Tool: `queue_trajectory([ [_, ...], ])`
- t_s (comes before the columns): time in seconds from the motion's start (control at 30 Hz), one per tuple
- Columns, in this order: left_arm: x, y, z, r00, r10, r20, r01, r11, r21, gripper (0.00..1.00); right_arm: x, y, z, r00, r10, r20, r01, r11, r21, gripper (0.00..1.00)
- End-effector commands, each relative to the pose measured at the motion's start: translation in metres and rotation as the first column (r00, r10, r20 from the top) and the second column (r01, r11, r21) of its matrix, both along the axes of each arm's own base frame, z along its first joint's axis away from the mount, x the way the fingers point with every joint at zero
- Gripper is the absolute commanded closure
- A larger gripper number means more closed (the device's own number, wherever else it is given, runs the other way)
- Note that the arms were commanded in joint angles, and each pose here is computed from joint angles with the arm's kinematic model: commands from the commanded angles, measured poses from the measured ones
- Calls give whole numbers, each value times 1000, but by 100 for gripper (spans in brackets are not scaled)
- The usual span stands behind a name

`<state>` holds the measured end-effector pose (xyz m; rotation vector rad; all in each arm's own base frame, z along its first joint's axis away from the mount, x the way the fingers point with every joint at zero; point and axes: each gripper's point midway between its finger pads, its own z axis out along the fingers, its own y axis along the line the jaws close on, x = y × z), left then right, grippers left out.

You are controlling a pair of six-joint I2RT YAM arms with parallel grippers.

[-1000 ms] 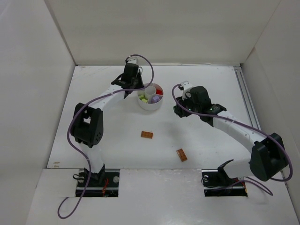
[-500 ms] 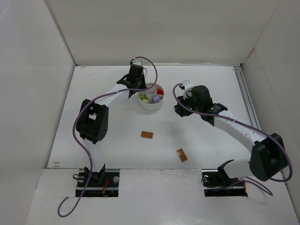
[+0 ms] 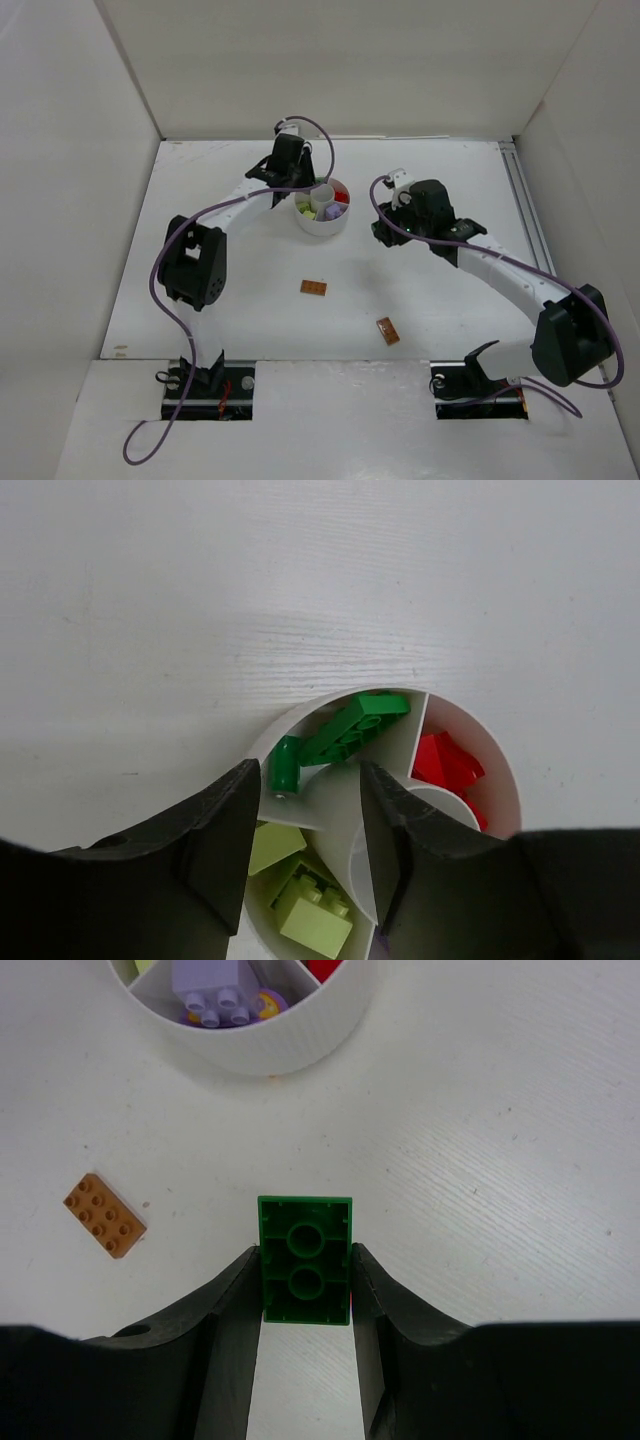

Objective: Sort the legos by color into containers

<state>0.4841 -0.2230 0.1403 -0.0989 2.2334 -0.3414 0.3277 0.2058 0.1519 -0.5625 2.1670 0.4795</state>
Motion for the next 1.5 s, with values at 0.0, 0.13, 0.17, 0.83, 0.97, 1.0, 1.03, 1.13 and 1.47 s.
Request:
queue_trajectory([
  [0.0, -7, 5, 64, 993, 8, 114, -3, 999, -39, 59, 16, 12, 54, 990, 34, 140, -44, 997, 64, 78],
  [0.13, -19, 28, 108, 982, 52, 183, -41, 997, -63, 30, 41, 38, 91, 963, 91, 254, -107, 993, 49, 78],
  [0.17, -24, 30, 114, 980, 61, 191, -46, 996, -79, 19, 46, 44, 97, 954, 101, 282, -117, 992, 40, 78],
  [0.83, -157, 116, 72, 946, 317, 64, -290, 920, -263, 0, 154, 193, 95, 827, 322, 462, -342, 939, -42, 76],
  [0.97, -161, 119, 64, 945, 324, 51, -302, 920, -248, 0, 168, 200, 72, 839, 322, 439, -334, 941, -53, 73],
  [1.0, -161, 119, 64, 945, 324, 51, -302, 920, -248, 0, 170, 199, 64, 846, 315, 429, -322, 945, -60, 73],
  [1.03, -160, 122, 64, 942, 333, 51, -311, 918, -248, 0, 173, 201, 65, 845, 314, 433, -321, 945, -59, 73],
  [1.13, -160, 122, 54, 944, 328, 27, -314, 924, -220, 0, 175, 202, 59, 847, 316, 428, -322, 945, -61, 73],
  [1.47, -157, 121, 50, 945, 328, 20, -316, 924, -214, 0, 175, 197, 29, 875, 305, 376, -297, 951, -79, 66],
])
